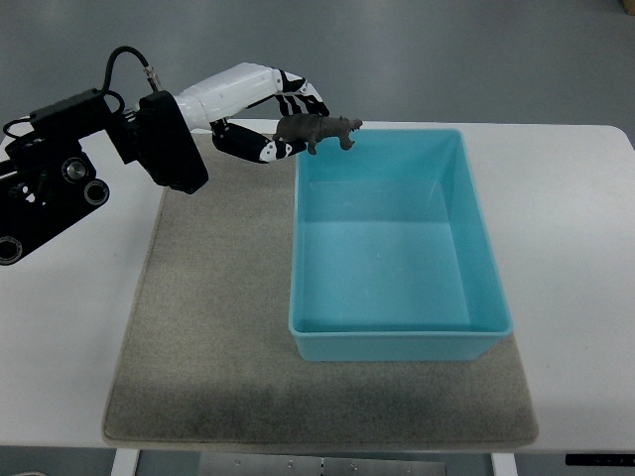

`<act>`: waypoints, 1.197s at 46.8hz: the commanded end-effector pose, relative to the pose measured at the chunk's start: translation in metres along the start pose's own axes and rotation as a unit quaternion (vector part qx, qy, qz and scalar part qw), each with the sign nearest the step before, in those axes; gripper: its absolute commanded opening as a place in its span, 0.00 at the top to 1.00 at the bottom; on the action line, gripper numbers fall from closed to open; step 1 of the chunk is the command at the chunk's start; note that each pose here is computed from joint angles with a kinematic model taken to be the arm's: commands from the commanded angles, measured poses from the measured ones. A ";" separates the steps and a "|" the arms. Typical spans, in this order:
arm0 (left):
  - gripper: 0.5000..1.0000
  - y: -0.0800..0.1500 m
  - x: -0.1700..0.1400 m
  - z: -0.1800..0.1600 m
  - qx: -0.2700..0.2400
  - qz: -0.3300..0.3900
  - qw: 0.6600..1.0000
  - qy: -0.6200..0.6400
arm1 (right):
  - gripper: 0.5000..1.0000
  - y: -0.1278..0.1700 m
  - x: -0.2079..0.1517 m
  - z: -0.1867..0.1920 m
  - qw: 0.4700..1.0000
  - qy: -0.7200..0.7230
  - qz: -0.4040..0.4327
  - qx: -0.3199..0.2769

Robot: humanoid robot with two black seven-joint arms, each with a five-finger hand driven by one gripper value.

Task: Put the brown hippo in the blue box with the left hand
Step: 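Carry the hippo over the blue box and open the left hand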

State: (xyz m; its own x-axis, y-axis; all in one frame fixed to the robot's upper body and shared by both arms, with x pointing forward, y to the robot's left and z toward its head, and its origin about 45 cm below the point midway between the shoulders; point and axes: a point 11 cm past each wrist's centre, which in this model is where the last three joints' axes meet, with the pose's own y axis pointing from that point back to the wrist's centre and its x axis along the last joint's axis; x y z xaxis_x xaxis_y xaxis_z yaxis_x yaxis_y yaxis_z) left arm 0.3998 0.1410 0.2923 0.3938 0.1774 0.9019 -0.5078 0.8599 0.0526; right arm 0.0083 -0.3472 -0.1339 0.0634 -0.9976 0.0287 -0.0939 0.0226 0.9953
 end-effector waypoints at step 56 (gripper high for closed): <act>0.13 -0.019 -0.022 0.018 -0.029 -0.020 0.999 0.022 | 0.13 0.000 0.000 0.000 1.000 -0.001 0.000 0.000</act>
State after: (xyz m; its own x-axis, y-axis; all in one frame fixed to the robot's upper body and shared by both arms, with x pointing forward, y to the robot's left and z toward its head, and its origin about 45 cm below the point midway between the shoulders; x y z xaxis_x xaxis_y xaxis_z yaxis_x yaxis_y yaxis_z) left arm 0.3869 0.1119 0.2786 0.4448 0.1608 0.8811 -0.4462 0.8928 0.0623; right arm 0.0073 -0.3473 -0.1339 0.0628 -0.9976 0.0287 -0.0923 0.0229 0.9955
